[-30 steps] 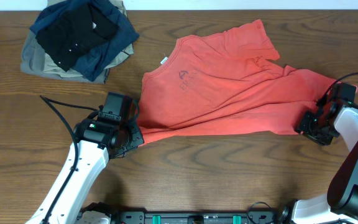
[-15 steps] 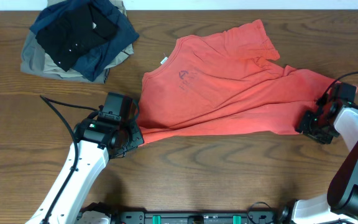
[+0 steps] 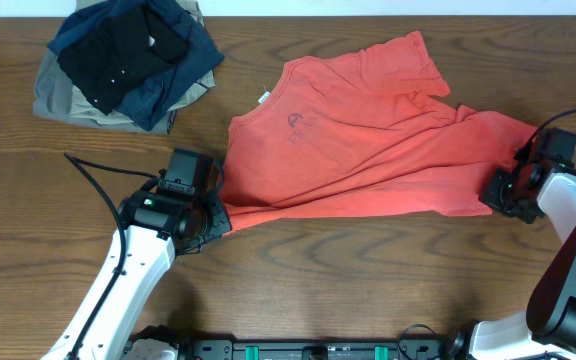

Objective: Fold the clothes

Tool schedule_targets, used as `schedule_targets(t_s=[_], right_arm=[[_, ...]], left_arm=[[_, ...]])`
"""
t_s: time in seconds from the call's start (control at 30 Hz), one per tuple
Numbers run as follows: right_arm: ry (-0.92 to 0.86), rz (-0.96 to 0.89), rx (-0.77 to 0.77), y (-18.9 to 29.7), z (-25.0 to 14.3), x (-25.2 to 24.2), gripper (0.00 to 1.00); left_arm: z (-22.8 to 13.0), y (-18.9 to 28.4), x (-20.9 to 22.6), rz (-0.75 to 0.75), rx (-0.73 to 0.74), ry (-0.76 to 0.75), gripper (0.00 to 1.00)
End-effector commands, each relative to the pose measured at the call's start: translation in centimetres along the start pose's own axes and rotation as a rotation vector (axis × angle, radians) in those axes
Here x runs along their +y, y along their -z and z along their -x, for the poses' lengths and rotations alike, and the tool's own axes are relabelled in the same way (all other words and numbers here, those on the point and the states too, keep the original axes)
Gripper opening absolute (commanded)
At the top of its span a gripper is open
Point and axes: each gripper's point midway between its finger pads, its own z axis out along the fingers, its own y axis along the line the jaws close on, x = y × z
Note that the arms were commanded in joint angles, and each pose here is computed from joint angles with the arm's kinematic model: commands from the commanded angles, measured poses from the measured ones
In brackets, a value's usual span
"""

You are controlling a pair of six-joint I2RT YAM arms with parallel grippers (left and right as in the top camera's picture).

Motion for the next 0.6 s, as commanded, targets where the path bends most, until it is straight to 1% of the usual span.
schedule_targets(t_s=[0.0,0.13,0.23,0.4,0.57], right_arm=[[-0.009,0.0,-0.027,0.3,0.8,0.3,0.01],[-0.033,0.012,-0.049,0.9,1.9,0.7,0.01],[-0.029,0.053,-0.081,2.3,3.7,1.7,0.01],[-0.003,0.205,-0.171,5.2,7.6,5.0,0.01],[-0.024,0.303,-0.284,6.2,10.5,7.9,0.01]], left_arm=[[0.0,0.1,0.0,0.002,-0.006,-0.005,0.06],[0.0,0.1,0.0,0.002,-0.005,-0.005,0.06],[0.0,0.1,0.0,0.002,-0.005,-0.005,0.06],[0.0,0.1,0.0,0.001,-0.006,-0.005,0.06],[0.0,0.1,0.0,0.002,-0.006,-0.005,0.06]])
